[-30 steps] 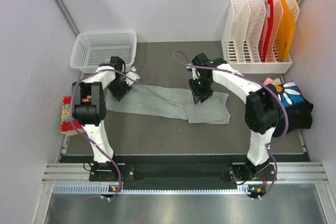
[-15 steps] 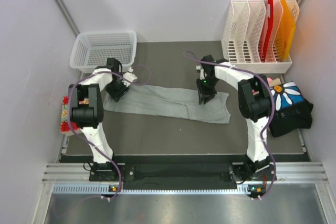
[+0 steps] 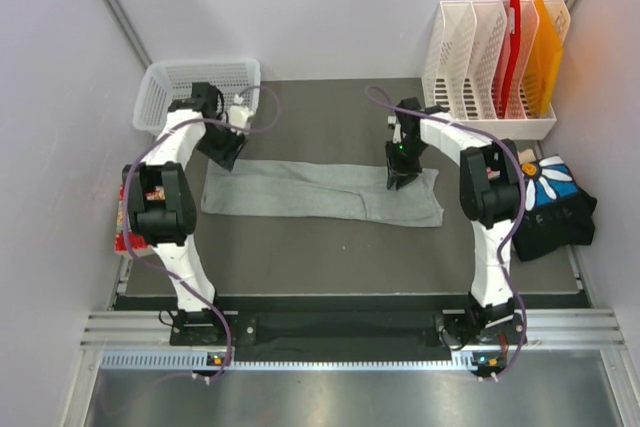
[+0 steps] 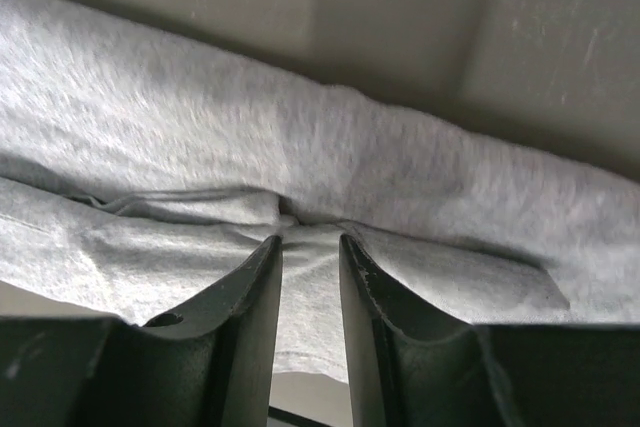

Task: Fold and stack the t-shirts
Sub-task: Fold the tshirt

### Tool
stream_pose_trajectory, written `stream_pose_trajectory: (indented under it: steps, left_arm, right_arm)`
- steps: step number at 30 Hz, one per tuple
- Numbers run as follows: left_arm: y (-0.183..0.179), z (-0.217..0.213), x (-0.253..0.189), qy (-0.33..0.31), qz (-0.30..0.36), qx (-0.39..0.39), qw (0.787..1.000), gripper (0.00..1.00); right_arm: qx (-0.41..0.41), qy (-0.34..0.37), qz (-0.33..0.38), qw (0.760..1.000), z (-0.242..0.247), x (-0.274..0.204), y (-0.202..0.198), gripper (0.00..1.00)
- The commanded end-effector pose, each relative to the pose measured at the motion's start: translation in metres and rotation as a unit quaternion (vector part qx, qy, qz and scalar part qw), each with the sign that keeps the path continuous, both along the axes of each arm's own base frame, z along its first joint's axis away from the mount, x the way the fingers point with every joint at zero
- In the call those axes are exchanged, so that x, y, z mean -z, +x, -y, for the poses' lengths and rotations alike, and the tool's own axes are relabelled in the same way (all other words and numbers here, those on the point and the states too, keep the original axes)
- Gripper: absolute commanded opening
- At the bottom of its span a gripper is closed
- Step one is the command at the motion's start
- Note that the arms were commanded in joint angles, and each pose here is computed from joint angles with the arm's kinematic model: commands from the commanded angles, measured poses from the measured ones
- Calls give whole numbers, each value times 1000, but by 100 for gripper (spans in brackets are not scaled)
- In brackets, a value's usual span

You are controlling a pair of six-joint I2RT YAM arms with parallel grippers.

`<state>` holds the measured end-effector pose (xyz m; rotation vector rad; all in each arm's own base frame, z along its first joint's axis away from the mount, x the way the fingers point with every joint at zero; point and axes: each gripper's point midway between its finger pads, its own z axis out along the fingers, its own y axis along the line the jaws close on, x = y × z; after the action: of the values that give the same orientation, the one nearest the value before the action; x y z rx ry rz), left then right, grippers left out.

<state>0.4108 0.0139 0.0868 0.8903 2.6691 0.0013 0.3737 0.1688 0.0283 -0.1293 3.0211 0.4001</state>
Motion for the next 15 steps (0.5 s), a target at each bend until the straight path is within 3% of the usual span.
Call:
stream_pose_trajectory:
  steps: [1, 6, 15]
  left_arm:
    - [-1, 20, -44, -116, 5, -82, 990, 62]
    - [-23, 1, -27, -176, -57, -165, 969, 64]
    - [-48, -29, 13, -204, -126, -220, 945, 63]
  right_arm:
    - [-7, -15, 65, 998, 5, -33, 5, 31]
    - [-10, -16, 76, 997, 7, -46, -7, 31]
    - [-11, -20, 82, 996, 12, -54, -19, 31]
